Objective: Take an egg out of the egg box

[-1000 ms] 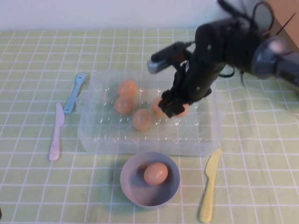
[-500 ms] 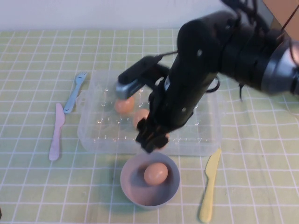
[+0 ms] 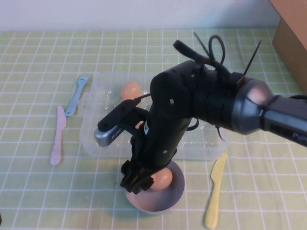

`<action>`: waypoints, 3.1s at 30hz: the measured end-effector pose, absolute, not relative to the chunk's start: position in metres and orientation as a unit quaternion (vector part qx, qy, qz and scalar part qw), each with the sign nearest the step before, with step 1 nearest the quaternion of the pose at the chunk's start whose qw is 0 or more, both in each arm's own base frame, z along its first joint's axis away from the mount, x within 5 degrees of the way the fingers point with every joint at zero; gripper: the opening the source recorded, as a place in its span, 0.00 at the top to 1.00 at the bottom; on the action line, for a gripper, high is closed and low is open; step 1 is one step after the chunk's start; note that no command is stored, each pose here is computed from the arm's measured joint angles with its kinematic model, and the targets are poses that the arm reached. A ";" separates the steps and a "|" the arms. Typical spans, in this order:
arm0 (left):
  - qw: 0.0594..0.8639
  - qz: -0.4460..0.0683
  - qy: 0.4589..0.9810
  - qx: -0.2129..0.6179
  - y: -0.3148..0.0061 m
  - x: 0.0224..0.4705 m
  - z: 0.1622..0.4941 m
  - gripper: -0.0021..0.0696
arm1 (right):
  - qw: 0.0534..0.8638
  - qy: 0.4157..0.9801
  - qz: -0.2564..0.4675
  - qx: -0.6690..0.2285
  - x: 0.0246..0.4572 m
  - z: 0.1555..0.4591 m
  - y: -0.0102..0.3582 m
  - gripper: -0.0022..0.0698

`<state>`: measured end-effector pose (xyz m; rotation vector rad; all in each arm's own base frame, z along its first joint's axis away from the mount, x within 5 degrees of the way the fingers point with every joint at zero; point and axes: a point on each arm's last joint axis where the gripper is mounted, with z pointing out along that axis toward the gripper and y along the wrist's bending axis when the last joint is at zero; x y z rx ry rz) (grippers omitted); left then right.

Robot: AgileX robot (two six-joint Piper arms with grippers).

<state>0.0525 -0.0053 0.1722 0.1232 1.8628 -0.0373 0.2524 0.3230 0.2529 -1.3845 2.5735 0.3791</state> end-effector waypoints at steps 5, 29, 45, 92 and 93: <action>0.595 -0.016 0.802 0.053 -0.005 0.052 0.172 0.98 | 0.090 0.872 0.124 -0.466 0.257 0.237 0.328 0.35; 0.595 -0.016 0.802 0.053 -0.005 0.052 0.172 0.98 | 0.082 0.872 0.123 -0.466 0.258 0.221 0.335 0.34; 0.595 -0.016 0.802 0.053 -0.005 0.052 0.172 0.98 | 0.084 0.869 0.121 -0.473 0.252 0.232 0.332 0.22; 0.595 -0.016 0.802 0.053 -0.005 0.052 0.172 0.98 | 0.282 0.879 0.102 -0.370 0.076 0.354 0.080 0.99; 0.595 -0.016 0.802 0.053 -0.005 0.052 0.172 0.98 | 0.291 0.879 0.098 -0.363 0.077 0.346 0.078 0.99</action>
